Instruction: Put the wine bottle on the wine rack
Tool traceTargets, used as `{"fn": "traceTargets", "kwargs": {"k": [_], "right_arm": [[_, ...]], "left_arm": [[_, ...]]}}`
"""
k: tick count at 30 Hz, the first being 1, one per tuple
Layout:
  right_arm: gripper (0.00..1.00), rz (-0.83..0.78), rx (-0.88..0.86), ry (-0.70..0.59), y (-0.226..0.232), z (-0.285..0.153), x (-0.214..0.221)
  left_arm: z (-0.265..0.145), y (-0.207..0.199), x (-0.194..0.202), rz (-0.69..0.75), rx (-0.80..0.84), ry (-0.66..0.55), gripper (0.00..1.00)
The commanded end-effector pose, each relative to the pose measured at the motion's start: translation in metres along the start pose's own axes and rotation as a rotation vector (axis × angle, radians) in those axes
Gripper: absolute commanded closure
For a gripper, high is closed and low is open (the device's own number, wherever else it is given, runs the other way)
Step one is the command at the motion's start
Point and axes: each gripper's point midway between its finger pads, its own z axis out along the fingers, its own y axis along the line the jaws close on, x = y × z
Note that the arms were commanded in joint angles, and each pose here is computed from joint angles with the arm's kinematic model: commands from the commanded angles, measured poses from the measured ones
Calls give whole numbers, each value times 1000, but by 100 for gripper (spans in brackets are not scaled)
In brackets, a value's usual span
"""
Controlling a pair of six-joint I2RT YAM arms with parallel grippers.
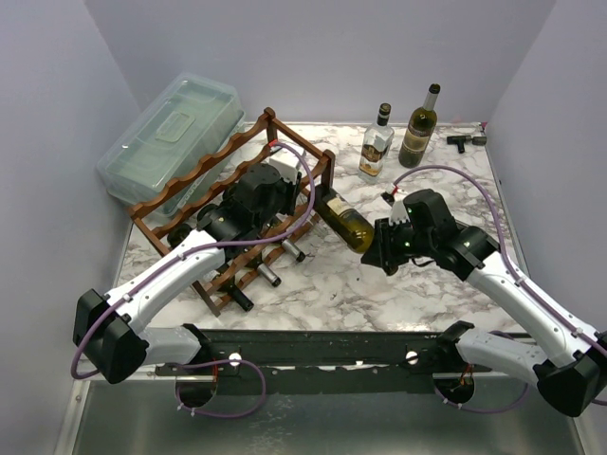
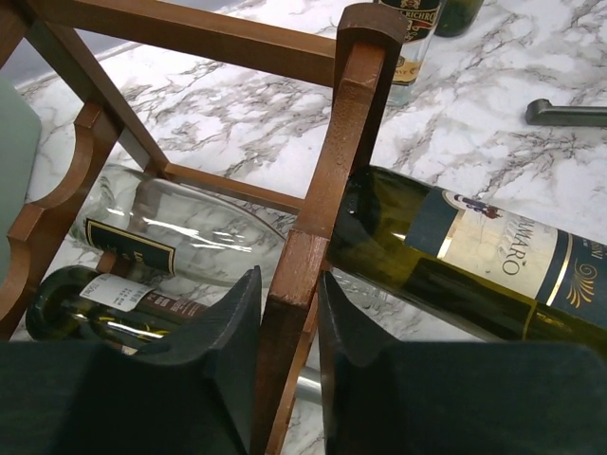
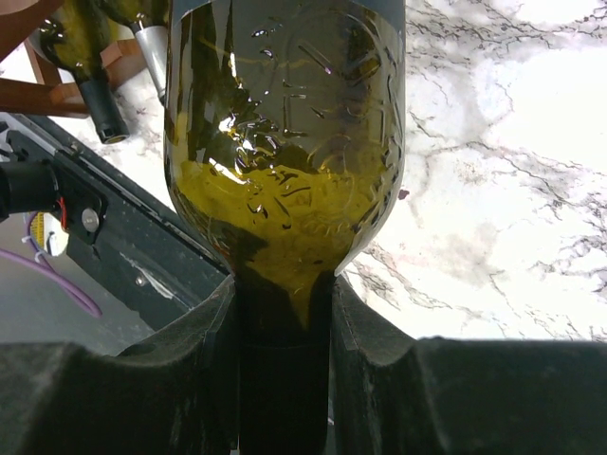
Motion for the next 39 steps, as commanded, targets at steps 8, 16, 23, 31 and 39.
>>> {"fn": "traceTargets", "kwargs": {"k": [8,16,23,31,39], "right_arm": [[99,-109,-140,-194,40,-15,-65],[100,-124,-175,-202,50,-20,-73],[99,-118,-202,-166,54,-13,-71],[99,-135,-202,-208,60,-21,-87],[100,-151,-197,-239,56,-7,-92]], "left_arm": [[-1,-7,-7,30,53,2,91],[-1,-7,-6,37,57,4,98],[1,-8,-3,43,61,14,100],[0,-9,-2,54,69,15,100],[-2,-14,-3,51,100,12,100]]}}
